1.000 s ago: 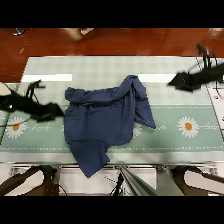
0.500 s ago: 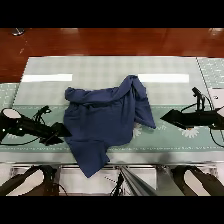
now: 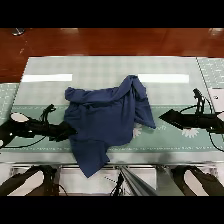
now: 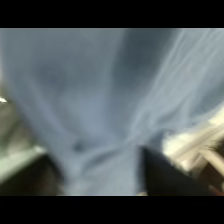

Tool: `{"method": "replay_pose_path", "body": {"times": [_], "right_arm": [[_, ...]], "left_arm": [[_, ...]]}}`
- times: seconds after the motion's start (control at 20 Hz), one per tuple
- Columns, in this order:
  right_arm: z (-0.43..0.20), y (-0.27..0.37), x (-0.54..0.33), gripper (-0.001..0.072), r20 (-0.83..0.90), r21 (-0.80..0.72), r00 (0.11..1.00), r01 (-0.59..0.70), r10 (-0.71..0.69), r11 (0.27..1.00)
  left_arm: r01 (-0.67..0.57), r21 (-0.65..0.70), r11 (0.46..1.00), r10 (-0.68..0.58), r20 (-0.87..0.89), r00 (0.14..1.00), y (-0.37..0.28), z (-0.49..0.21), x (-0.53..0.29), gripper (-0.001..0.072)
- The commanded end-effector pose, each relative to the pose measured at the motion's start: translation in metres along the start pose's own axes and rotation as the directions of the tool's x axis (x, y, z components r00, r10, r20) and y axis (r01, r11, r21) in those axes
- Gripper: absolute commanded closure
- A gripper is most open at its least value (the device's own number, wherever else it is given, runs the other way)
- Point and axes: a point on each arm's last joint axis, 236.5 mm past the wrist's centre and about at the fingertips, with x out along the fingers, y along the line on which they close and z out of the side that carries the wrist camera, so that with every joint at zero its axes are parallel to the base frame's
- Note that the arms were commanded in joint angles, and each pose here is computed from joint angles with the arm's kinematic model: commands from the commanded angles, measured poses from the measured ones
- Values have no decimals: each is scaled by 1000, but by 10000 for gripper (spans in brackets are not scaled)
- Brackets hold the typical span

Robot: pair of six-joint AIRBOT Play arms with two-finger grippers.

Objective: Fold the shirts.

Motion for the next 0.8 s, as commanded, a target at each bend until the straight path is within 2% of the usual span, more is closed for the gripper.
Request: {"method": "replay_pose_path", "body": {"times": [0.0,0.4,0.5,0.75], "right_arm": [[3,-3,6,93,2,39,1000,-4,4,999],[-27,-22,46,94,-205,139,977,-24,53,990],[-34,-11,60,94,-239,124,967,-62,90,990],[-31,14,92,99,-272,6,960,-63,62,998]], "left_arm": [[24,75,997,-24,-5,1000,-18,-2,10,691],[38,73,997,-35,-33,999,-22,-8,9,690],[40,65,997,-38,-39,999,-22,-9,9,690],[41,9,999,-40,-47,998,-23,-11,9,690]]}}
